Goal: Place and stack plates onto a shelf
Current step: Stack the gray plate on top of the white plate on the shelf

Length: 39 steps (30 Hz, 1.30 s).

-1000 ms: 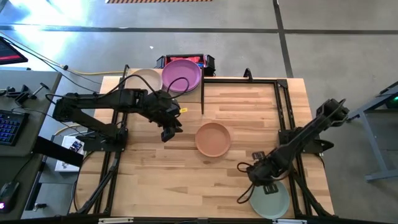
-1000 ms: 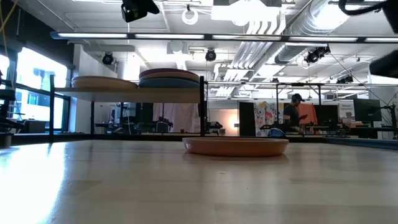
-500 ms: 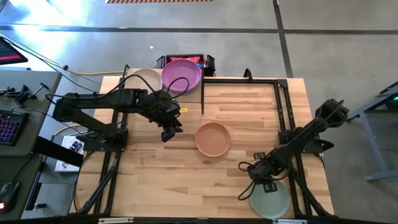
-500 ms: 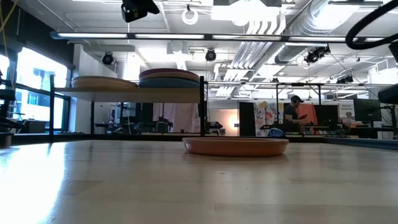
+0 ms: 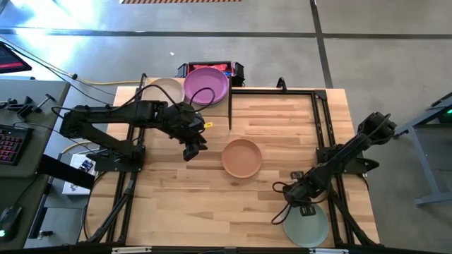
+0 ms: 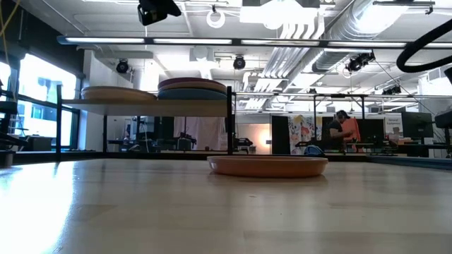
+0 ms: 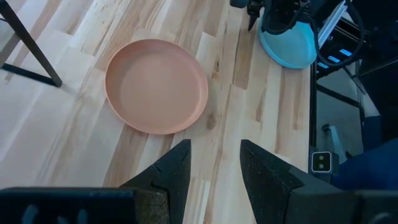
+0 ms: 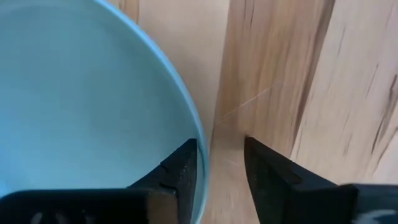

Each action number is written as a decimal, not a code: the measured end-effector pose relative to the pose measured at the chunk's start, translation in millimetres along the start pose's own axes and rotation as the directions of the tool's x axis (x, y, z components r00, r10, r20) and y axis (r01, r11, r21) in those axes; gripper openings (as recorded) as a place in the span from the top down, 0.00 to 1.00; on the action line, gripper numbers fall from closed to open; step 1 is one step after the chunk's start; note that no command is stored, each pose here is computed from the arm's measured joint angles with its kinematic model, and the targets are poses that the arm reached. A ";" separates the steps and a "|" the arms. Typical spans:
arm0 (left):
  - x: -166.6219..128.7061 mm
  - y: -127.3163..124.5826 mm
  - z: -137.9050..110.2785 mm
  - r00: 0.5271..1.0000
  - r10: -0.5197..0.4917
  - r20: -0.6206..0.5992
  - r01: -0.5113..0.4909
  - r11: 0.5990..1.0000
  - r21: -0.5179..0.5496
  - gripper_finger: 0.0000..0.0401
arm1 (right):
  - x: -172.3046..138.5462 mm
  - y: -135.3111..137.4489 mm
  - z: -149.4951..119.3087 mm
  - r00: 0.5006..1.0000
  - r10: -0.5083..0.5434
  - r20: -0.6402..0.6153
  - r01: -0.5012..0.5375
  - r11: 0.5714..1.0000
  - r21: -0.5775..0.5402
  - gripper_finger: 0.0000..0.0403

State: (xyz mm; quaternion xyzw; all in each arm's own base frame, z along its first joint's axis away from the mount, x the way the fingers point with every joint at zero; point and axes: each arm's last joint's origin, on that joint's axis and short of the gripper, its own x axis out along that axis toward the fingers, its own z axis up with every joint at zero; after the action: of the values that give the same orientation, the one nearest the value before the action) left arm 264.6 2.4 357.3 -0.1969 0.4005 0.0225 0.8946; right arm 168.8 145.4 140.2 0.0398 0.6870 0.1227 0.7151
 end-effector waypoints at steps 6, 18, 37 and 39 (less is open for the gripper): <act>0.1 1.2 0.5 0.999 0.042 0.016 -0.042 0.999 0.000 0.68 | 0.5 -0.6 -0.8 1.000 -0.003 -0.004 0.003 1.000 0.001 0.79; 0.1 2.0 0.8 0.997 0.070 0.026 -0.068 0.996 -0.053 0.68 | -1.3 -2.4 0.2 1.000 0.005 -0.001 -0.005 1.000 0.028 0.99; 4.1 2.5 1.1 0.997 0.074 0.016 -0.070 0.981 -0.178 0.68 | -61.9 -32.1 5.5 0.951 0.021 0.309 -0.091 0.973 0.214 1.00; 7.8 2.4 2.7 0.997 0.073 0.018 -0.067 0.973 -0.223 0.68 | -71.9 -38.4 6.2 0.937 0.004 0.349 -0.097 0.963 0.250 1.00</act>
State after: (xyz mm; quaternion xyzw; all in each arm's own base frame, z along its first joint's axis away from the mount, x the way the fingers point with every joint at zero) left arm 271.3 4.8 352.5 -0.2810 0.3904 0.1011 0.8709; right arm 177.7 92.4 201.8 0.1731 0.5598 0.0397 0.8094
